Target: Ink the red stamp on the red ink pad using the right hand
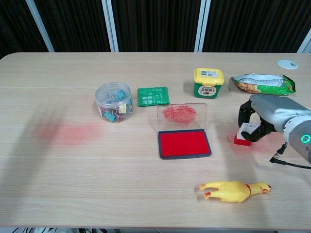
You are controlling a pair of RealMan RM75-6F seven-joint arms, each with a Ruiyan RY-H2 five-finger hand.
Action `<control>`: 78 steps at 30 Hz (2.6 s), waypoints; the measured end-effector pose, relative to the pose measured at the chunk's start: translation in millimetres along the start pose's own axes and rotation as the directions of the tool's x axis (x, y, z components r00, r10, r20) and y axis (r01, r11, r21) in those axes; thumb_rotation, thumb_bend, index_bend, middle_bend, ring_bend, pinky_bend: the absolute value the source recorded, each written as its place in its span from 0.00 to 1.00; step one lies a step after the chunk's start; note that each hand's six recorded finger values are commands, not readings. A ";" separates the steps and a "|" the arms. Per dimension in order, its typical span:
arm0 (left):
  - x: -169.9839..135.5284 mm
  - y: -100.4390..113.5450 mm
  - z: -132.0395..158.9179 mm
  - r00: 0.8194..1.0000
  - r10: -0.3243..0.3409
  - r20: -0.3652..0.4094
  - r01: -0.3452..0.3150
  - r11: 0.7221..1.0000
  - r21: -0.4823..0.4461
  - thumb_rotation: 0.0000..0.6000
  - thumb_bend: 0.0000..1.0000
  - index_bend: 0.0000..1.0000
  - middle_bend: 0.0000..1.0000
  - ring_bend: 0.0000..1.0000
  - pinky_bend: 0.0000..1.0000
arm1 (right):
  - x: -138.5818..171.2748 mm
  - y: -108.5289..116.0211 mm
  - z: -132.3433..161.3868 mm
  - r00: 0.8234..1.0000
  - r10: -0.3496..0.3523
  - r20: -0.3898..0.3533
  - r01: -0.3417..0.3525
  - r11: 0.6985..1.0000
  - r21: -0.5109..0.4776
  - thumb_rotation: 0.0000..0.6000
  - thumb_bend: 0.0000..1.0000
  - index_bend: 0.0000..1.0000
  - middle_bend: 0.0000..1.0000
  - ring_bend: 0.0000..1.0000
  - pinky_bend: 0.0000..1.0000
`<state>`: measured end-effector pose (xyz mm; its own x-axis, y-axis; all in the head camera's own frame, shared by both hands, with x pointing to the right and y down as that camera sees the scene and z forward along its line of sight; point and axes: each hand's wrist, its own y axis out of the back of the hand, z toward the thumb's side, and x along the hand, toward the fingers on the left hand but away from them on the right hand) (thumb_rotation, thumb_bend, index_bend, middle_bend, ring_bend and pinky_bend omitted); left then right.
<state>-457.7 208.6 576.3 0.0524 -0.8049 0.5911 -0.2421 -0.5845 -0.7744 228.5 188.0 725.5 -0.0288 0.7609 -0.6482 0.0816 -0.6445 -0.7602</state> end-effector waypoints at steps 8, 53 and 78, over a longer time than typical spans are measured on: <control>-0.1 0.2 0.1 1.000 0.001 0.000 -0.001 1.000 0.000 1.00 0.00 0.00 0.00 0.00 0.00 | 0.2 -0.1 0.4 1.000 0.000 -0.001 0.000 1.000 0.000 1.00 0.43 0.52 0.43 0.23 0.24; -0.4 -0.3 0.6 1.000 -0.005 0.001 0.005 1.000 -0.005 1.00 0.00 0.00 0.00 0.00 0.00 | -1.1 -4.2 0.0 1.000 0.012 0.009 -0.012 1.000 0.014 1.00 0.48 0.56 0.47 0.26 0.24; -0.9 0.1 0.9 1.000 -0.002 0.004 0.002 1.000 -0.005 1.00 0.00 0.00 0.00 0.00 0.00 | 5.5 12.7 4.9 0.995 -0.052 -0.082 0.051 0.999 -0.010 1.00 0.55 0.74 0.64 0.51 0.46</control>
<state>-456.9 209.2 575.5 0.0567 -0.8040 0.5920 -0.2465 -0.5858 -0.7720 224.5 183.6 712.0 0.0483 0.7970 -0.6020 0.0899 -0.6037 -0.7921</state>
